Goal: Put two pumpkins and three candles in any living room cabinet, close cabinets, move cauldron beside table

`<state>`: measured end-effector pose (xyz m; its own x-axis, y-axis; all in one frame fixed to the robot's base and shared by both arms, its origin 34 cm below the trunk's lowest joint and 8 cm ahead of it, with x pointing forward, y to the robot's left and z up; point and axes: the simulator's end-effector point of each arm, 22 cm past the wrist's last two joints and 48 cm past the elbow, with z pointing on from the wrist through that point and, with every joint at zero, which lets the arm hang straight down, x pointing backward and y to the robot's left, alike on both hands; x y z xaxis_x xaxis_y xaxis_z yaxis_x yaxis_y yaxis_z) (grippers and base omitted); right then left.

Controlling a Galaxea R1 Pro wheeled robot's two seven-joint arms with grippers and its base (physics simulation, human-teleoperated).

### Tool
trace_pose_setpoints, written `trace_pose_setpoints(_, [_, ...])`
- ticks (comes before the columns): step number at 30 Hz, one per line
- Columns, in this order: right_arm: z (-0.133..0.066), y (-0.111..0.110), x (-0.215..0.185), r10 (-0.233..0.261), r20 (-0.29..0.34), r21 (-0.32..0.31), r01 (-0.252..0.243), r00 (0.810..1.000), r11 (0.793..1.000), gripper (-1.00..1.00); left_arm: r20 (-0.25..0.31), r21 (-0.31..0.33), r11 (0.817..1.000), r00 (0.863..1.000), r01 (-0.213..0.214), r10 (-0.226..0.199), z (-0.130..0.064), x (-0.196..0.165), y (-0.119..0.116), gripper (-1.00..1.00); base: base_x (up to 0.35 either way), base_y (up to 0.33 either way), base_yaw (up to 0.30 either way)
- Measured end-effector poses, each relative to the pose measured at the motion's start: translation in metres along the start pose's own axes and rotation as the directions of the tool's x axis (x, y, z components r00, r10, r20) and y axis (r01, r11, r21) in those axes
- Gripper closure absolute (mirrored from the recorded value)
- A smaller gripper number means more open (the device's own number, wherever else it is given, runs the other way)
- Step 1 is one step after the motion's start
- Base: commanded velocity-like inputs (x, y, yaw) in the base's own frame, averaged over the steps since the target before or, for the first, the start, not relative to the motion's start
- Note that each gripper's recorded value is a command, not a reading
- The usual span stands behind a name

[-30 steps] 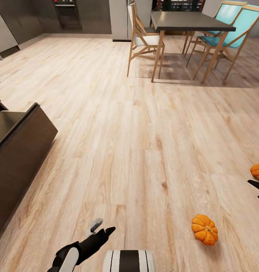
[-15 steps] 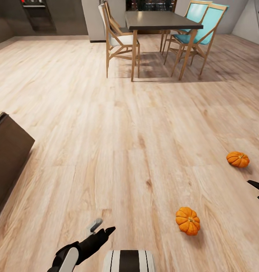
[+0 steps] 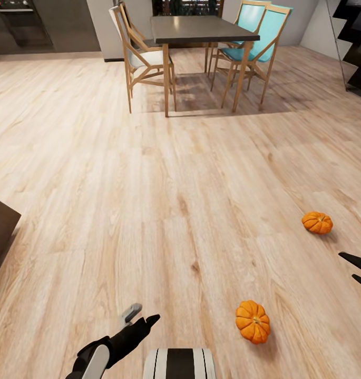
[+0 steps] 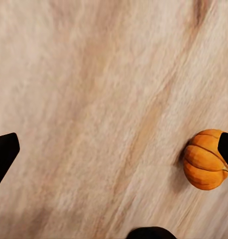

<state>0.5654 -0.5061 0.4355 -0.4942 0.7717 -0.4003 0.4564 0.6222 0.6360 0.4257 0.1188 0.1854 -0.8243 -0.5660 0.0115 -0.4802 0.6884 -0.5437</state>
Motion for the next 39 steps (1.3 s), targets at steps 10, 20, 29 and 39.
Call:
trace_pose_setpoints(10, [0.019,-0.046,0.026,0.125,-0.076,0.061,-0.121,0.989,0.991,-1.00,0.039,0.078,0.996,0.998,-0.048,0.045,-0.030,-0.026,-0.037,-1.00,0.007,-0.001,-0.036])
trace_pose_setpoints(20, [0.054,-0.084,0.125,0.165,-0.383,0.103,-0.136,0.909,0.985,-1.00,0.091,0.104,0.995,0.996,0.006,-0.015,-0.063,-0.051,-0.031,-1.00,0.000,0.000,-0.041])
trace_pose_setpoints(29, [0.073,-0.088,0.163,0.078,-0.494,0.116,-0.023,0.866,0.993,-1.00,0.083,0.130,0.991,0.996,-0.029,0.019,-0.068,-0.065,-0.048,-1.00,0.000,0.000,0.000])
trace_pose_setpoints(39, [0.099,-0.072,0.161,-0.097,-0.485,-0.019,0.100,0.869,0.995,-1.00,0.076,0.174,0.985,0.997,0.018,-0.031,-0.073,-0.112,-0.047,-1.00,0.000,0.000,0.000])
